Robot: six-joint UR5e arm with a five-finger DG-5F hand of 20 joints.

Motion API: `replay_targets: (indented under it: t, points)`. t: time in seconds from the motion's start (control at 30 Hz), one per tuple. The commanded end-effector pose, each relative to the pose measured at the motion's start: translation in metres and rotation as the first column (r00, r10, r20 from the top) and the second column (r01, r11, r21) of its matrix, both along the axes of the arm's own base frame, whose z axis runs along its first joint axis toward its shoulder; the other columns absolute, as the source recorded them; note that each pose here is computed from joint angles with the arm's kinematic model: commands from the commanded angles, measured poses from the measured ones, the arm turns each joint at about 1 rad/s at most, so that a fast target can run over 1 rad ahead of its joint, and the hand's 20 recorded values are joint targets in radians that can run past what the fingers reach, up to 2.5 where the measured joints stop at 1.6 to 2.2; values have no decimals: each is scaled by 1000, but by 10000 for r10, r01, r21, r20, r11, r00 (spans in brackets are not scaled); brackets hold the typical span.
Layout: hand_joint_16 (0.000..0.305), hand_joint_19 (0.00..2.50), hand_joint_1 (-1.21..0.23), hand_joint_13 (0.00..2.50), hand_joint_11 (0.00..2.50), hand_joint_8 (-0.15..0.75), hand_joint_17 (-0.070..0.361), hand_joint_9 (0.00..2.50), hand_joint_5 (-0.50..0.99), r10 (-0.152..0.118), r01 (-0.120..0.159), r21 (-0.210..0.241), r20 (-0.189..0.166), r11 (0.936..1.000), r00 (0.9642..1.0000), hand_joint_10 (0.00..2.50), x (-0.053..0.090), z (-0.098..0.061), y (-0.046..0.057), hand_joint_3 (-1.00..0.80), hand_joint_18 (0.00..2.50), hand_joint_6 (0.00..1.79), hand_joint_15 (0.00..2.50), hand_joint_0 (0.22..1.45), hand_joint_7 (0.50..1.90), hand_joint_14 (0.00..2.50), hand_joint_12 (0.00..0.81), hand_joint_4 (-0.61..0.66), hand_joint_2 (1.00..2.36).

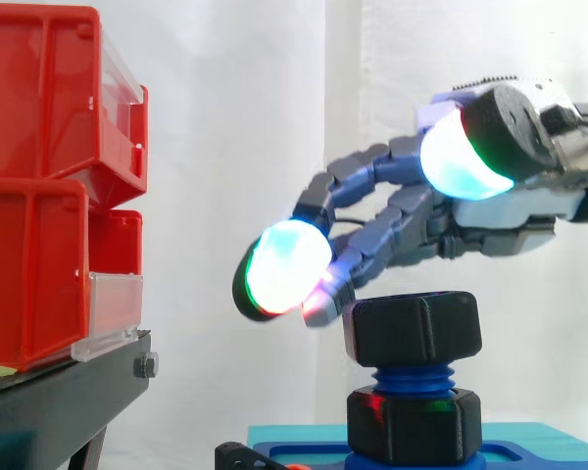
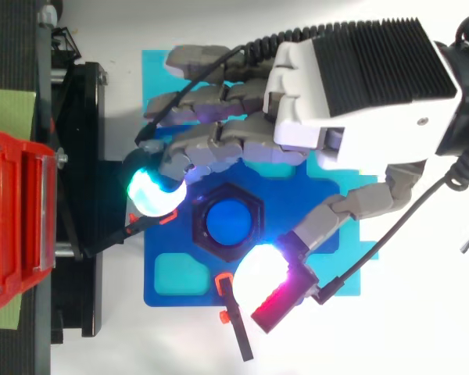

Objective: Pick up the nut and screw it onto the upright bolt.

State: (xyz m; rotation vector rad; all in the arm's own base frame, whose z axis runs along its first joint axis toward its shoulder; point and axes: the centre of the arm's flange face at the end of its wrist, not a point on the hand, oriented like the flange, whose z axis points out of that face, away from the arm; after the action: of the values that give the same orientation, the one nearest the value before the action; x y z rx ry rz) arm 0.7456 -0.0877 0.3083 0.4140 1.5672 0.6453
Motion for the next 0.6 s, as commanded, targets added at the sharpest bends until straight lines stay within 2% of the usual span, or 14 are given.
replay_targets:
  t: [0.0, 0.13, 0.57]
  points:
    - [52, 0, -478, 131, 0, 246, 118, 573, -184, 13, -13, -4, -89, 10000, 10000, 0, -3, -11, 1, -500, 0, 501, 0, 437, 623, 0, 372, 128, 1000]
    - [52, 0, -482, 174, 0, 247, 117, 582, -188, 28, -29, 51, 103, 10000, 9999, 0, -2, -12, 1, -500, 0, 501, 0, 437, 622, 0, 367, 129, 1000]
    - [51, 0, -487, 236, 0, 261, 114, 615, -172, 59, -59, 63, 24, 10000, 10000, 0, -3, -14, 1, -500, 0, 502, 0, 441, 672, 0, 368, 154, 1000]
